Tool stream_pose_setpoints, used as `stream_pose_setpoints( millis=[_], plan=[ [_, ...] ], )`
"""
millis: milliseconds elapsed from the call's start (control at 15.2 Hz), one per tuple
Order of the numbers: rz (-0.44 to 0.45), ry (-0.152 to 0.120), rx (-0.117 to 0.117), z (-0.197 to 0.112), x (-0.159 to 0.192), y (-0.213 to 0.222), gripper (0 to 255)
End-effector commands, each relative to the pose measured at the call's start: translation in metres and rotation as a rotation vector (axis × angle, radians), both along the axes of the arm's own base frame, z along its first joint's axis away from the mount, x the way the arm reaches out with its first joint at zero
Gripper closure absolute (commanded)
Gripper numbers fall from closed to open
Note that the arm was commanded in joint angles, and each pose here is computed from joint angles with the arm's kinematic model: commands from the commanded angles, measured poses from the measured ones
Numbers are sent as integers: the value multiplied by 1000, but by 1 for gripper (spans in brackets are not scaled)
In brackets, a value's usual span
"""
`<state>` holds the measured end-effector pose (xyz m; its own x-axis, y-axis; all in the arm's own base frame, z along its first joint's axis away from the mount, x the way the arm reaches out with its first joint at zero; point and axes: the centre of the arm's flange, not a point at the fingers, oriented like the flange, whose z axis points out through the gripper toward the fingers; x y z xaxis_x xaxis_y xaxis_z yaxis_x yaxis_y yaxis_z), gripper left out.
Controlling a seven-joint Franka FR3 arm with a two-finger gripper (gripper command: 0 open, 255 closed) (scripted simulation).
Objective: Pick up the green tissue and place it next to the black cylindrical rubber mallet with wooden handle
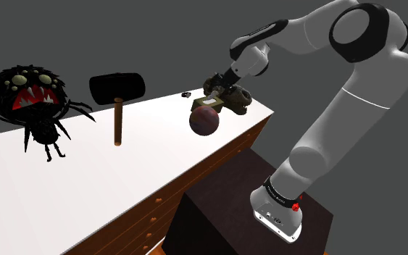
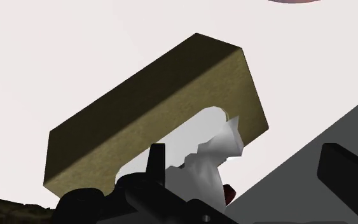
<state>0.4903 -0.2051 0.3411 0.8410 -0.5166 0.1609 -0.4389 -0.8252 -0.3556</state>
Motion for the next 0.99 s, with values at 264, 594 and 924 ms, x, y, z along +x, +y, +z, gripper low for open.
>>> stream_pose_setpoints(
  millis=[264, 594, 924],
  plan=[
    [-6, -5, 2, -28, 11, 3, 0],
    [-7, -5, 2, -36, 14, 5, 0],
    [-6, -4, 2, -36, 13, 5, 255]
  ],
)
